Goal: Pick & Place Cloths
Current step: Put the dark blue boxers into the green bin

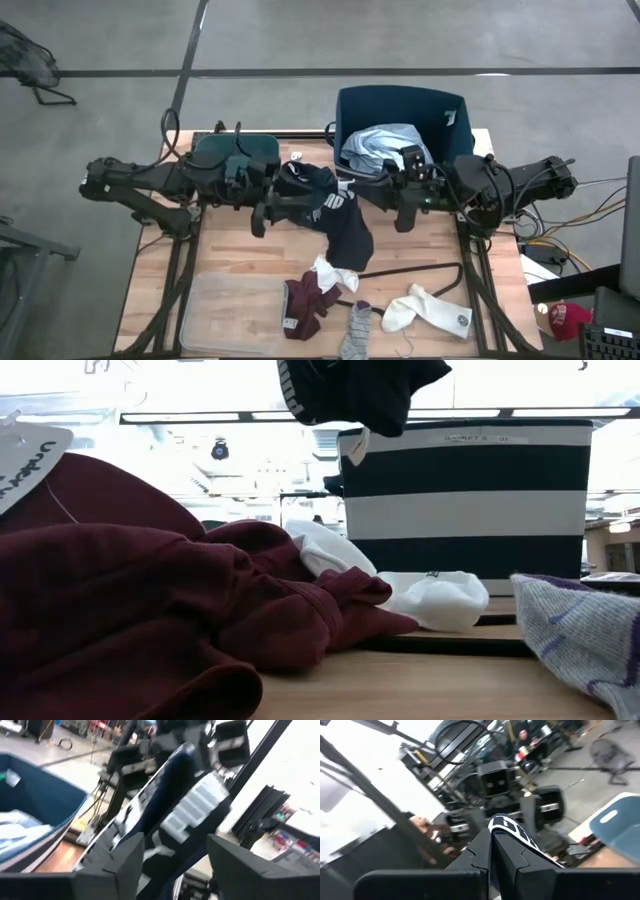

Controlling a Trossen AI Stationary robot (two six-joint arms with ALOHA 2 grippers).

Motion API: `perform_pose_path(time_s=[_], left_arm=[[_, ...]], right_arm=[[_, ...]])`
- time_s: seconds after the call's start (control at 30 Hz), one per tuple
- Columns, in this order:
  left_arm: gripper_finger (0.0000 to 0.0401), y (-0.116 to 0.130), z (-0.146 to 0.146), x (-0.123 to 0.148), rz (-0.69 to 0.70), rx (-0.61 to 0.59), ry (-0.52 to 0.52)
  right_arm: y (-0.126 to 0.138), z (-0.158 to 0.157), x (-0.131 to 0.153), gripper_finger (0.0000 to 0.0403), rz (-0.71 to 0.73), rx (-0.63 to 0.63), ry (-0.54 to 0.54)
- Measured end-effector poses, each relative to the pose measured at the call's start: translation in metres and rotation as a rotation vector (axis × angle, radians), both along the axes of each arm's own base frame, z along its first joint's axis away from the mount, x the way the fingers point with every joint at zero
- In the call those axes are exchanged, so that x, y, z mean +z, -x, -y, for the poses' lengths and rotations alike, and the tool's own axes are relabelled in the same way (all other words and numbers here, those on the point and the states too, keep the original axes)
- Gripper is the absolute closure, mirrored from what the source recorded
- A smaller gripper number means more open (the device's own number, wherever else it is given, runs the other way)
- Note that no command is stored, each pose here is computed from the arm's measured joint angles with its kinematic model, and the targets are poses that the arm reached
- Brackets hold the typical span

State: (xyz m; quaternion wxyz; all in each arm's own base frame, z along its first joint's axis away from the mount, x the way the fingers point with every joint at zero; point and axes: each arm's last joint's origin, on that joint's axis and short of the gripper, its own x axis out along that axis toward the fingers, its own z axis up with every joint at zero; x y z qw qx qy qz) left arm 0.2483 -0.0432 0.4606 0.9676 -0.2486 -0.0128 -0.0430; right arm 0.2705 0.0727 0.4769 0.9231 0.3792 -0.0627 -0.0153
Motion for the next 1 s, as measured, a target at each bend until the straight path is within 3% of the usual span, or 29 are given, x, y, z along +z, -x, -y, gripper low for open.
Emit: perform_pose_path(time_s=[0.17, 0.37, 0.6, 1.0], left_arm=[[0.0112, -0.003, 0.001, 0.001, 0.025, 0.010, -0.019], [0.0063, -0.024, 0.004, -0.014, -0.038, 0.023, -0.016], [0.0058, -0.037, 0.005, -0.025, -0.078, 0.082, -0.003], [0.0074, -0.028, 0.000, -0.018, -0.057, 0.225, -0.001]], right_arm=[[-0.006, 0.004, -0.004, 0.0394, -0.025, -0.091, 0.042], [-0.033, 0.001, -0.012, 0.0394, -0.059, -0.091, 0.052], [-0.056, -0.004, -0.002, 0.0394, -0.034, -0.034, 0.066], [-0.084, -0.015, 0.025, 0.0394, -0.021, 0.118, 0.076]])
